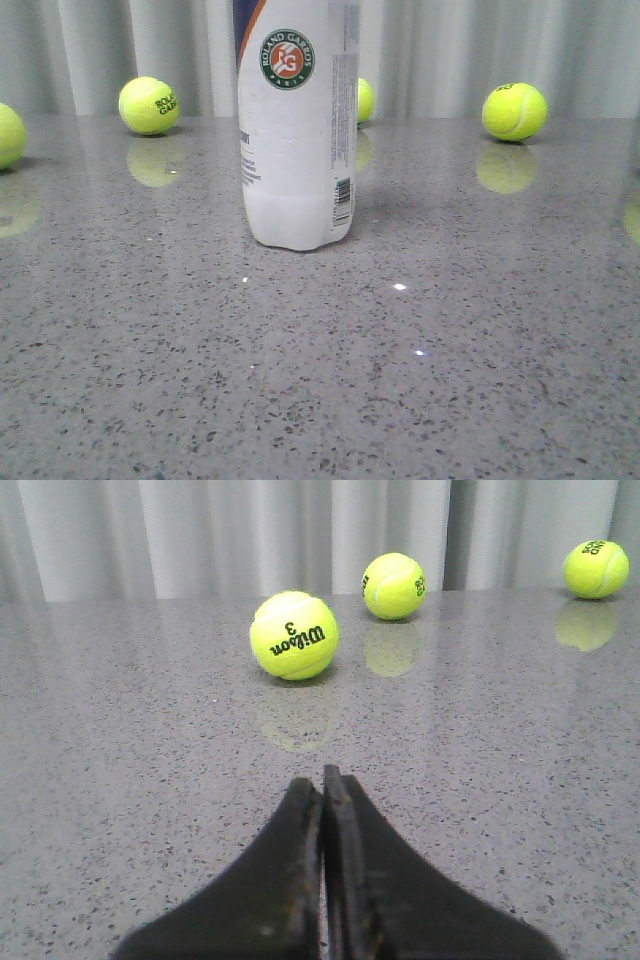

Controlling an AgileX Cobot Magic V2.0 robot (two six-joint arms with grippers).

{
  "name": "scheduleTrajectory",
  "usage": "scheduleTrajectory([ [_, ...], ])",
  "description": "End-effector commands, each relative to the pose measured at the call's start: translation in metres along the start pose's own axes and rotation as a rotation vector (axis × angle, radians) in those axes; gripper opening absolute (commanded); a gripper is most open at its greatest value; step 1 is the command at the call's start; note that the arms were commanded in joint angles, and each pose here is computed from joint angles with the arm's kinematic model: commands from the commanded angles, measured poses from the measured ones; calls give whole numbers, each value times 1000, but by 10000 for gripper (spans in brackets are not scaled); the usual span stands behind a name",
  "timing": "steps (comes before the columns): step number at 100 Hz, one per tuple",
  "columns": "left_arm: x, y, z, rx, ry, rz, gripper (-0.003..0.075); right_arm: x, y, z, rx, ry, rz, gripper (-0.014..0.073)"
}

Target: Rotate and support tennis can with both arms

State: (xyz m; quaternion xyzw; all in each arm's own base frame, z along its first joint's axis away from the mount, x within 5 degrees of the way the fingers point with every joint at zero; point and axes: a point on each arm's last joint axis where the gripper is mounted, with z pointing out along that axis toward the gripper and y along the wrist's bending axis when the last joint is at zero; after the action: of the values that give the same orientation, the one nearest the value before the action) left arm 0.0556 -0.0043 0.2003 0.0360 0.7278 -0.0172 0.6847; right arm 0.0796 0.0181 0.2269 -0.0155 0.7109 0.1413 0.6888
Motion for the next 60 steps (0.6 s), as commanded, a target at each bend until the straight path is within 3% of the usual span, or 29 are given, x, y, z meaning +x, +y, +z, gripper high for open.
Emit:
scheduleTrajectory([
  [1, 8, 0, 0, -3, -64, -14, -21, -7, -4, -7, 48, -153, -40, -57],
  [17, 8, 0, 0, -3, -64, -14, -21, 8, -13, -16, 165, -138, -178, -57],
  [30, 8, 0, 0, -3, -64, -14, -21, 5, -14, -25, 222, -205, -205, -57],
  [38, 8, 0, 0, -3, -64, -14, -21, 2, -13, -32, 223, -264, -193, -57],
  [51, 8, 0, 0, -3, -64, -14, -21, 5, -14, -31, 225, -241, -95, -57],
  [60, 8, 0, 0, -3, -64, -14, -21, 7, -15, -30, 229, -215, -93, -57],
])
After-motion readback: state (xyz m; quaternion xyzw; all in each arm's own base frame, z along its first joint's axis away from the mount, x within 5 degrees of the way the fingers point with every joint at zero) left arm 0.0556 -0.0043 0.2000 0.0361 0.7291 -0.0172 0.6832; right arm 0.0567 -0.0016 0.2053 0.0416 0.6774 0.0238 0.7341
